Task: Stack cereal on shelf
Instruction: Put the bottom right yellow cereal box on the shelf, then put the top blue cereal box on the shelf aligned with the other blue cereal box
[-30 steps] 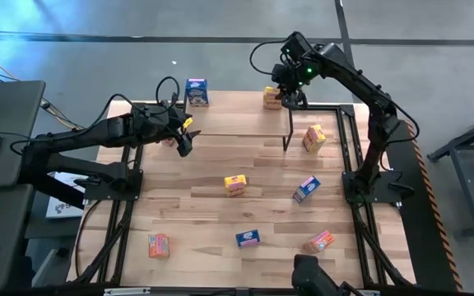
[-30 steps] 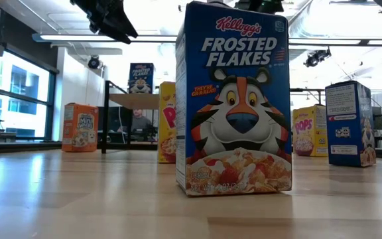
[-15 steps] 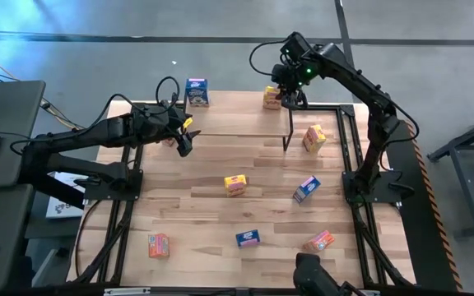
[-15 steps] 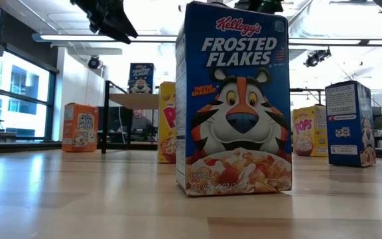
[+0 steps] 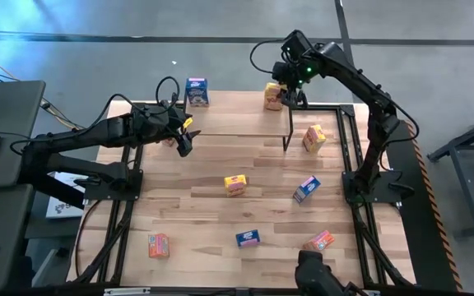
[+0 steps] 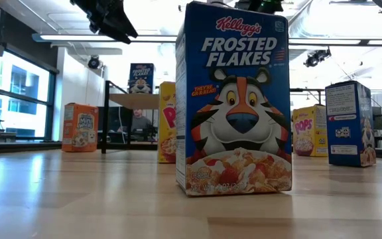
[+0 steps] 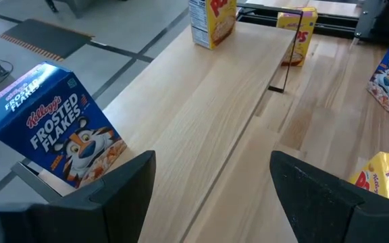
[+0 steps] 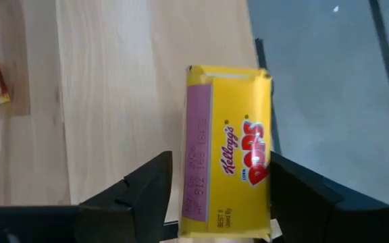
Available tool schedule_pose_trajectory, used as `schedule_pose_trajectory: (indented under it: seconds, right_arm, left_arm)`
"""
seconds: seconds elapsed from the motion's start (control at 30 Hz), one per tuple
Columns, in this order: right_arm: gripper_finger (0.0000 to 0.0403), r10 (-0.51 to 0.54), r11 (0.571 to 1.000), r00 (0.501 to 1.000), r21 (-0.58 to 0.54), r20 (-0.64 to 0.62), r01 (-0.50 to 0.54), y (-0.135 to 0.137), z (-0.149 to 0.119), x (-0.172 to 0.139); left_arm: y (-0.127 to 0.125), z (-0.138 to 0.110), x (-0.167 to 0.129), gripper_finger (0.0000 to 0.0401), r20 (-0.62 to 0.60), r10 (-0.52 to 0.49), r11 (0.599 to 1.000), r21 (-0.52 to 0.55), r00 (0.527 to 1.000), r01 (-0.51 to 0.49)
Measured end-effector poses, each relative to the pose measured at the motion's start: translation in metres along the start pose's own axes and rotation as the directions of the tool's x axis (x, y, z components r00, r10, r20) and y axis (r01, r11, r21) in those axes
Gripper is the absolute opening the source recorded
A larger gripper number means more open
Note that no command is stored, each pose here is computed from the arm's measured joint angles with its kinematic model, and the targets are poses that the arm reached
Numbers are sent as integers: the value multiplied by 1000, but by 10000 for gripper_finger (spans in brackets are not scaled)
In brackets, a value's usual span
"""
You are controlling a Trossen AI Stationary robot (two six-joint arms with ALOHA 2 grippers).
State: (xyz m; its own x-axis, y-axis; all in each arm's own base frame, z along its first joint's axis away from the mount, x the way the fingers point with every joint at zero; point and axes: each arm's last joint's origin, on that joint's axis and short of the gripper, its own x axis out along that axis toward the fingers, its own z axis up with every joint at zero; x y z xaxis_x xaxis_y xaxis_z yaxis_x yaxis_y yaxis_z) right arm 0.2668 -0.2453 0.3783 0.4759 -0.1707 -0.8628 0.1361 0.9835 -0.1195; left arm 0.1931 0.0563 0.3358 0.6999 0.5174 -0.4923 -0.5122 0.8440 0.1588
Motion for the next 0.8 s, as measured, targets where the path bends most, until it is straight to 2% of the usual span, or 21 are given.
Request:
schedule_pose_trajectory:
  seconds: [0.27, 0.6, 0.8]
  right_arm:
    - [220, -43, 999, 999, -2, 23, 43, 1, 6, -19]
    - [220, -54, 993, 998, 103, 31, 51, 6, 9, -48]
    - [220, -32, 991, 999, 132, 26, 29, 22, 13, -69]
  left_arm:
    - [0, 0, 0, 282, 0, 0, 1000, 0, 1000, 0]
    - [0, 0, 0, 282, 0, 0, 1000, 0, 1000, 0]
    - [0, 0, 0, 282, 0, 0, 1000, 0, 1000, 0]
